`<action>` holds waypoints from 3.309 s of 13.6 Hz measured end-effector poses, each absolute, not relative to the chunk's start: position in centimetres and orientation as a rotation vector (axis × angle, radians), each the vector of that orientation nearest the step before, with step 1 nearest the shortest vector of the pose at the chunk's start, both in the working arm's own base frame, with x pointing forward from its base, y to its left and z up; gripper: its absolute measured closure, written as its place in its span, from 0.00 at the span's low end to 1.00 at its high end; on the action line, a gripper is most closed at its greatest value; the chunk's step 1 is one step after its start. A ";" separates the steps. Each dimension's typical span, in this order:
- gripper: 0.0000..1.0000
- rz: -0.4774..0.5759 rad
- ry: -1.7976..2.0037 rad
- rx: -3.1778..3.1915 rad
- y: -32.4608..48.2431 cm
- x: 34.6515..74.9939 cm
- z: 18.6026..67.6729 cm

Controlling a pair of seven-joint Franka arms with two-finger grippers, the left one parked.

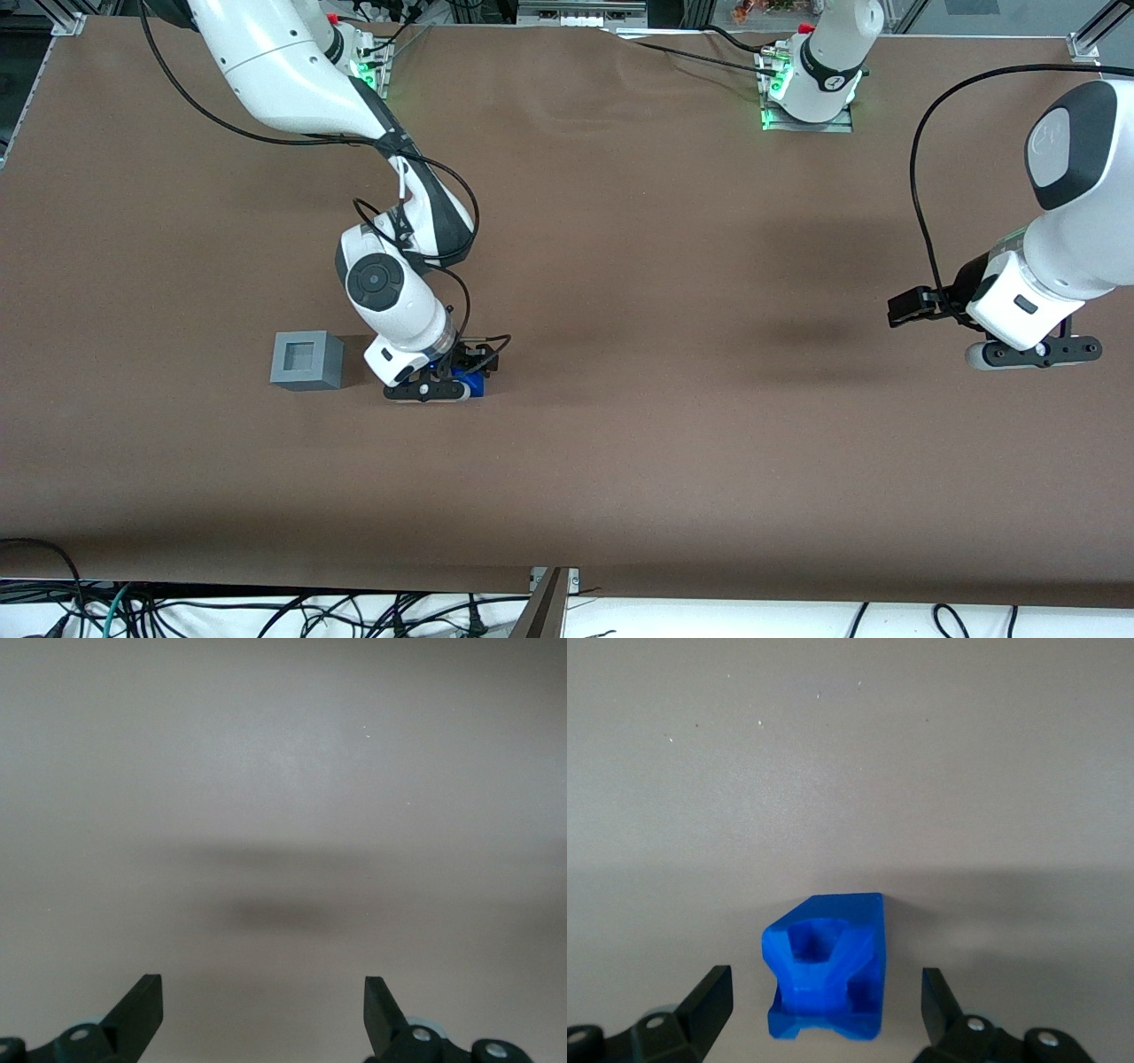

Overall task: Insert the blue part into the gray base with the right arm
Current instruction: 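Lower the right gripper and close it on the blue block, then lift the blue block and carry it over the gray base, then lower the blue block into the gray base's hole and open the gripper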

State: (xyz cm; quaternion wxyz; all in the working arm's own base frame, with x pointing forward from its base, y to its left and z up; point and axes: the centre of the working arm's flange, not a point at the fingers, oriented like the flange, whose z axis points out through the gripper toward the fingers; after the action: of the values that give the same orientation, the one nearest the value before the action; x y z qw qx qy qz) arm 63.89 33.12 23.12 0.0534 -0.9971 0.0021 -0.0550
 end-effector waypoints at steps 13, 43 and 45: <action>0.50 -0.017 -0.121 -3.119 22.6 68.8 31.7; 0.50 -0.070 -0.135 -3.135 5.5 63.3 31.4; 0.50 -0.067 -0.120 -3.122 5.7 63.3 31.3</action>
State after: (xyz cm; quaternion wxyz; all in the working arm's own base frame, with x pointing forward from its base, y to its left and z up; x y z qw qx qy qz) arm 63.29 5.69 31.26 0.0083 -0.9990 -0.0383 -0.0215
